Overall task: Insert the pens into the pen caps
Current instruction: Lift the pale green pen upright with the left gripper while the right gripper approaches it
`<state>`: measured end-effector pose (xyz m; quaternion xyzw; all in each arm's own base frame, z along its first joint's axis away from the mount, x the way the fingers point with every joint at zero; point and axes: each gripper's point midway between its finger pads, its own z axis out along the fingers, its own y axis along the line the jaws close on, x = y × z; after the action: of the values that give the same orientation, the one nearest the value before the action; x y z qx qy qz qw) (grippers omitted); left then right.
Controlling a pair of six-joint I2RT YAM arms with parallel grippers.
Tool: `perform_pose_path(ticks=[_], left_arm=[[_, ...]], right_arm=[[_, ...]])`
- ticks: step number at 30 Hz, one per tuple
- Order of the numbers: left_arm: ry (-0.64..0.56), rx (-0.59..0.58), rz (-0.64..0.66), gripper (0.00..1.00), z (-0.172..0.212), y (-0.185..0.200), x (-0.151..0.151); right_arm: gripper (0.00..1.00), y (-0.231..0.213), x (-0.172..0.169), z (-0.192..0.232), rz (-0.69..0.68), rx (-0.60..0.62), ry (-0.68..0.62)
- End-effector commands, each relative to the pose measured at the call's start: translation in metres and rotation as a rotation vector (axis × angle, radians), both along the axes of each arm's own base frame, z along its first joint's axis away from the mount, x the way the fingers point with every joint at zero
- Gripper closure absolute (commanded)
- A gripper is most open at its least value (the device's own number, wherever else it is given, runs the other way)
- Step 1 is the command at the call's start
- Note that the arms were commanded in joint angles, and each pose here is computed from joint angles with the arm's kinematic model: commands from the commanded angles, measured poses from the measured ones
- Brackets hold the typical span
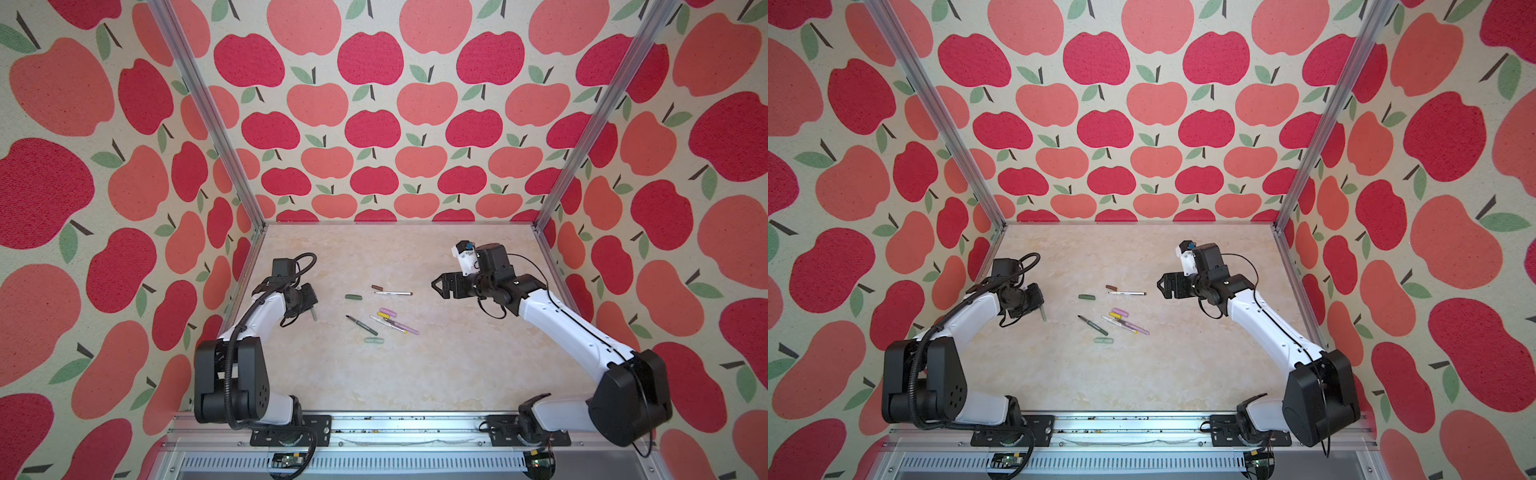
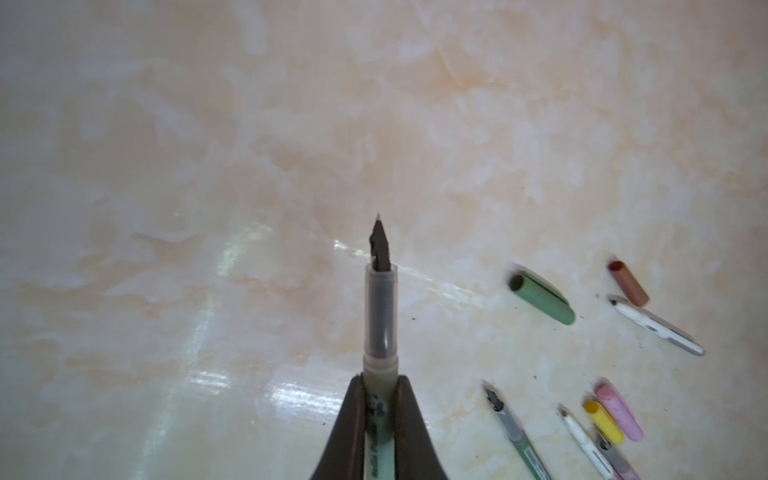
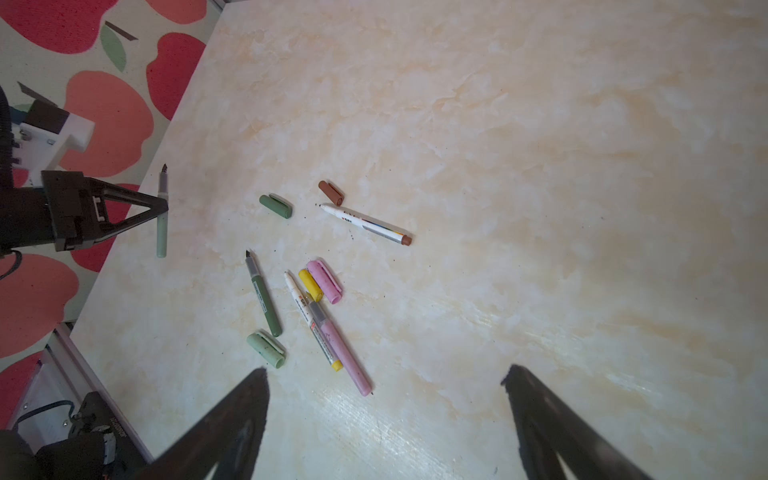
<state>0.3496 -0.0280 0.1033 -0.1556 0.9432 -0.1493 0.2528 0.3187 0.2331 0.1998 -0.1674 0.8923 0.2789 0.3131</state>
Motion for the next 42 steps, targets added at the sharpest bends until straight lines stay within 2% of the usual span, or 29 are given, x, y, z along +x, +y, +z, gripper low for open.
perform_pose_path(ticks=[1,4,7,13,22,35,42], left_arm=[[-0.224,-0.149,-0.218,0.95,0.055,-0.047,0.015],[-0.353,-0.296,-0.372,0.95,0.092,-0.081,0.011],[-0.426,-0.394,-0.503,0.96,0.119,-0.111,0.001],[-0.475,-0.477,-0.682,0.96,0.140,-0.160,-0.020],[-0.478,-0.554,-0.699,0.96,0.146,-0.181,-0.028],[-0.470,-0.565,-0.723,0.96,0.145,-0.200,-0.033],[-0.462,-0.572,-0.732,0.96,0.142,-0.207,-0.033]], right_arm=[[0.08,0.018,-0.003,0.024,0.072,0.076,-0.003],[0.08,0.033,-0.003,0.040,0.112,0.159,0.004],[0.09,0.045,-0.001,0.057,0.136,0.241,0.013],[0.12,0.068,0.005,0.084,0.166,0.415,0.048],[0.18,0.111,-0.011,0.097,0.267,0.442,0.052],[0.25,0.151,-0.005,0.089,0.314,0.439,0.069],[0.33,0.168,-0.006,0.085,0.341,0.449,0.088]])
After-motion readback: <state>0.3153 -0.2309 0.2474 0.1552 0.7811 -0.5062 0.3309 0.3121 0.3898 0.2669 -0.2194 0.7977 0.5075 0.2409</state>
